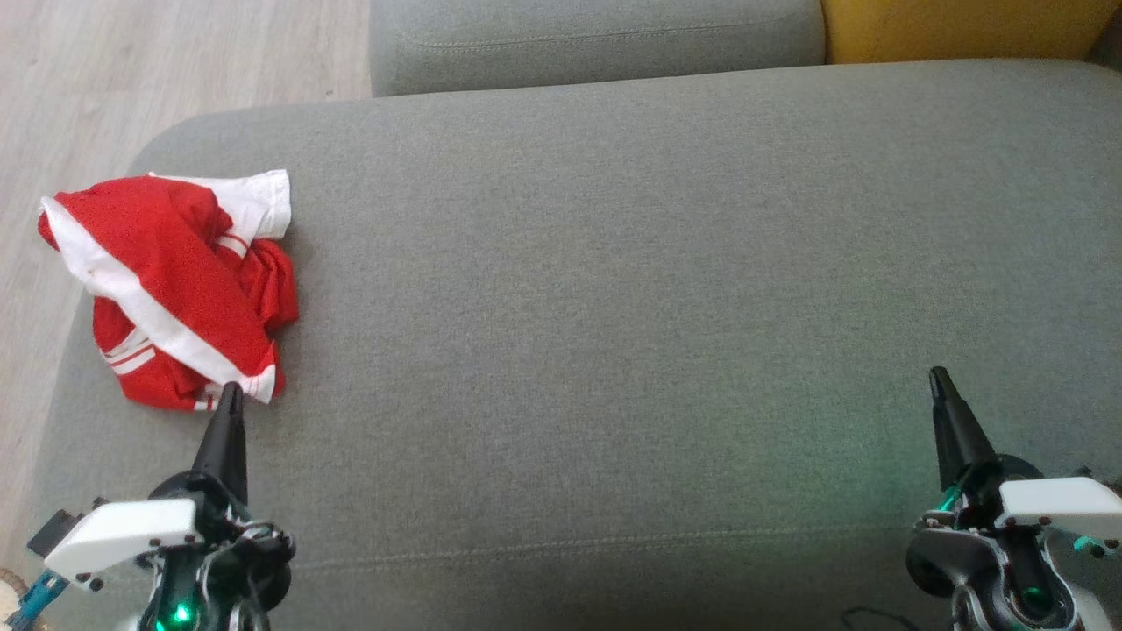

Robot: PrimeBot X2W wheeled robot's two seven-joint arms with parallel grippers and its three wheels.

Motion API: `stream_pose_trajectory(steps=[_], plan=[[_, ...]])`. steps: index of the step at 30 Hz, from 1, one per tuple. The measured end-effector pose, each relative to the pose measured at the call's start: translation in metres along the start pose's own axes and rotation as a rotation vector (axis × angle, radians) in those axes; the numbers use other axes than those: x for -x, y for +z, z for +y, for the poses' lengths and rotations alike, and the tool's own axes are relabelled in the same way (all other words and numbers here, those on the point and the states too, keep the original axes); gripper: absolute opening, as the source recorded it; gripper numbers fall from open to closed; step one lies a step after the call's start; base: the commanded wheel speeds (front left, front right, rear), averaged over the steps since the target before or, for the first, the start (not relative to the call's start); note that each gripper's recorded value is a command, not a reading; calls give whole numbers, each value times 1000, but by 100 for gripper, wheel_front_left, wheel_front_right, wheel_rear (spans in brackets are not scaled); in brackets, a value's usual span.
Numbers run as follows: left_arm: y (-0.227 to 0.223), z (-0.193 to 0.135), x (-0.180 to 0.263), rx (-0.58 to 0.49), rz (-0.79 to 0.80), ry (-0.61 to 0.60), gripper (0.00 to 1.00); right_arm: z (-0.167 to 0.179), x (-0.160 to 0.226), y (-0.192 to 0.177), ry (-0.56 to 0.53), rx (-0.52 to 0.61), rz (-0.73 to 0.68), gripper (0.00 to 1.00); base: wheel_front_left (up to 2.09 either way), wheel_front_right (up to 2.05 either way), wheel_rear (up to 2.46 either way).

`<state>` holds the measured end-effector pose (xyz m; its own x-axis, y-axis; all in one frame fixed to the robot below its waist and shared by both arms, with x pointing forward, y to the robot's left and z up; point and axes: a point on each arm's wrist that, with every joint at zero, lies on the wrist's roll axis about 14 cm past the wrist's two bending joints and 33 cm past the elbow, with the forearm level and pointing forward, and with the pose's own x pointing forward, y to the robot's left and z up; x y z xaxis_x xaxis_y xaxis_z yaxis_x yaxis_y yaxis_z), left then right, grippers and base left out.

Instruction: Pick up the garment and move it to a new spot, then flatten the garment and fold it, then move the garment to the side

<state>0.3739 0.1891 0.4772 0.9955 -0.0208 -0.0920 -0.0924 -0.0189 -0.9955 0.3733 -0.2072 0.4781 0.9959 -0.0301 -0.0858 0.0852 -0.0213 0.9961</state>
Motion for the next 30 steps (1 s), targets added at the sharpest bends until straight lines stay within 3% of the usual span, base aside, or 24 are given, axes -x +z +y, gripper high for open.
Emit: stream_pose_trajectory(steps=[19, 20, 27, 30], plan=[[0, 0, 0, 0, 0, 0, 0, 0, 0, 0, 0, 0, 0, 0, 0, 0, 0], [0, 0, 0, 0, 0, 0, 100, 0, 0, 0, 0, 0, 0, 100, 0, 0, 0], [-3, 60, 29, 28, -9, 181, 100, -56, 26, -3, -166, -19, -2, 100, 0, 0, 0], [-3, 61, 30, 26, -13, 182, 100, -56, 26, -5, -169, -17, 2, 100, 0, 0, 0]])
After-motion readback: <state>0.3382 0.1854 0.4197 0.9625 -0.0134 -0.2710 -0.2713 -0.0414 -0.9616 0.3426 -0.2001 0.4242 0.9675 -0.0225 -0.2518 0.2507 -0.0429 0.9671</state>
